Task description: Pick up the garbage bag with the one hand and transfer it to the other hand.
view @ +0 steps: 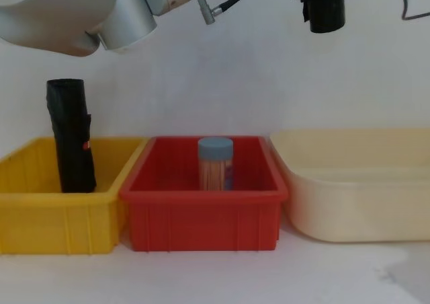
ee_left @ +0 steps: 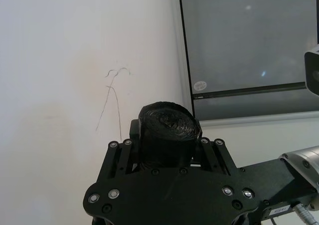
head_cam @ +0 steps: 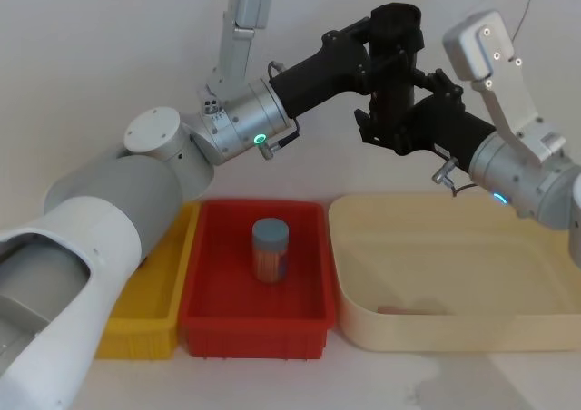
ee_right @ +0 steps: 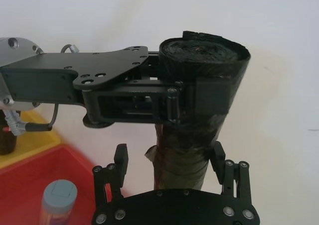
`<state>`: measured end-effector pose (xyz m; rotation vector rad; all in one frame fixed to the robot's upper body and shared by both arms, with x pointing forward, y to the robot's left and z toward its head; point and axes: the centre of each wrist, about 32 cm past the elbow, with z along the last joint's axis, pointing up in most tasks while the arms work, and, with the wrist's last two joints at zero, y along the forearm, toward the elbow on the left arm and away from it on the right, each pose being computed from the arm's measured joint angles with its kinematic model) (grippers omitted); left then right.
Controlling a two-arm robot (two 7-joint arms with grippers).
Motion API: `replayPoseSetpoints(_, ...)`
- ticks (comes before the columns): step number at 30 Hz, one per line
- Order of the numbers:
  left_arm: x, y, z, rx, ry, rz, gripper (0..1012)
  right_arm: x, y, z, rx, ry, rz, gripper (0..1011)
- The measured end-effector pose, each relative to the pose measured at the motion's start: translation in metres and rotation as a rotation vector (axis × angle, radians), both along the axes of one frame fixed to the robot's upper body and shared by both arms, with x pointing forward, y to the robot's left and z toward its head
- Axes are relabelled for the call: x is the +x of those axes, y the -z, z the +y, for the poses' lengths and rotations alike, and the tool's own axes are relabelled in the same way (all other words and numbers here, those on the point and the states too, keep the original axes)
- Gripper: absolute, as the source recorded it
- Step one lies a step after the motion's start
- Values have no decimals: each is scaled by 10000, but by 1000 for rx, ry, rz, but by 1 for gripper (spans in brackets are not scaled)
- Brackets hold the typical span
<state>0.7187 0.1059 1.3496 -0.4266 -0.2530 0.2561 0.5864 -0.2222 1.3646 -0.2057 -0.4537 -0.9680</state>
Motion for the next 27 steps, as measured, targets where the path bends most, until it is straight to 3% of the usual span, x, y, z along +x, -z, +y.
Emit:
replayPoseSetpoints(12,0,0,0,0,0,0,540,79,-3,85,4,-3,1,973)
replayPoseSetpoints(19,0,0,0,0,0,0,540,100,-6,112,5,-3,-1,815)
replayPoseSetpoints(25,0,0,0,0,0,0,540,110,-9,124,6,-3,-1,623)
replayPoseSetpoints(27,0,0,1,0,0,0,540,112,-9,126,6,-3,-1,606)
